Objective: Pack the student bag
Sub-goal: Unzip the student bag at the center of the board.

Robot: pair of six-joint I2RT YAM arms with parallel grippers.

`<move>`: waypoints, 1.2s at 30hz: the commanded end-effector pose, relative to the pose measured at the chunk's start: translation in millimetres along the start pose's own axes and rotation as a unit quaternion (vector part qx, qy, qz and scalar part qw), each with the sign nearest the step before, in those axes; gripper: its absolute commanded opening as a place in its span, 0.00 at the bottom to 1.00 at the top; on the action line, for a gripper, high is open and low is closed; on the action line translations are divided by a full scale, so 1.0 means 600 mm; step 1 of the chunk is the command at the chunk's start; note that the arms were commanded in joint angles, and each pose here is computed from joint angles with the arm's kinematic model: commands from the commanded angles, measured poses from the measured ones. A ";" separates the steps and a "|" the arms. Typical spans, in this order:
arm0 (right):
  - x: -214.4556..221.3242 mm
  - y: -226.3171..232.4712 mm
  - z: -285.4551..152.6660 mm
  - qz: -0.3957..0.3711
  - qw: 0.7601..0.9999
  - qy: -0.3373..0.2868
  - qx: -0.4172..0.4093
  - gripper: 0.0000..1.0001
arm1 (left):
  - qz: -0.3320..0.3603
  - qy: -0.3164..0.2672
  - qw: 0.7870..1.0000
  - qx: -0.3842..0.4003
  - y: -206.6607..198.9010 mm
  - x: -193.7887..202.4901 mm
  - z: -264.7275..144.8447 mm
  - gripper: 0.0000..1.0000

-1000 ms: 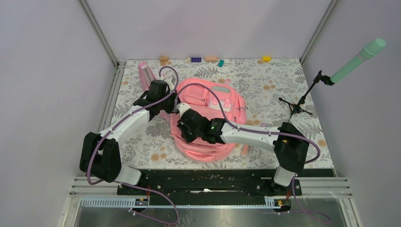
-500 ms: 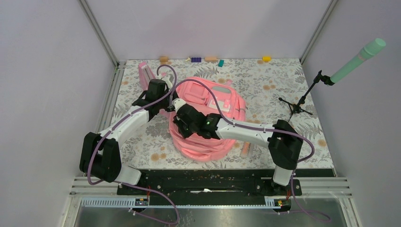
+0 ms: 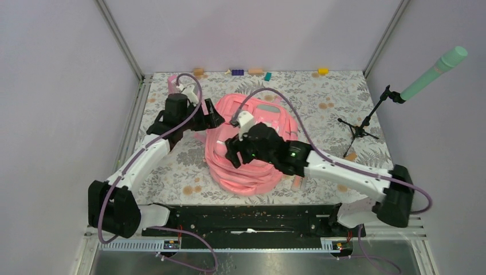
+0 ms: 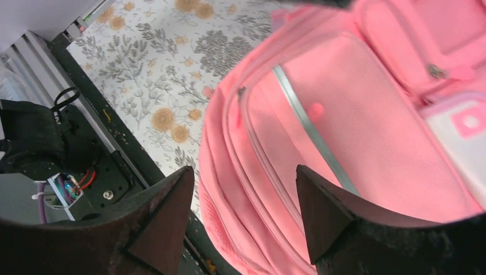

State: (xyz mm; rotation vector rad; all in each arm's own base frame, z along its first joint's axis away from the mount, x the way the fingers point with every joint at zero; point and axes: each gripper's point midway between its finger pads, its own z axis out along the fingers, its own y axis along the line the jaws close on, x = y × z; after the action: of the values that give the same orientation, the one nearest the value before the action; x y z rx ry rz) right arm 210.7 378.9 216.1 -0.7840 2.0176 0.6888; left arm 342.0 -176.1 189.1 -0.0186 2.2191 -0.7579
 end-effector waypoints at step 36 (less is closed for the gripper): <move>0.167 -0.273 -0.234 0.207 0.954 -0.088 0.197 0.91 | 0.579 0.035 0.813 -0.052 -0.110 0.150 -0.003 0.77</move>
State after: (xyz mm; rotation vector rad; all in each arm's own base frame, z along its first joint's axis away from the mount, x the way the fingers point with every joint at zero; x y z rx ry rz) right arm 215.8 147.5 165.8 -0.0939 2.1061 0.5098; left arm 241.7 -247.8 142.0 1.3360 1.8711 -0.0066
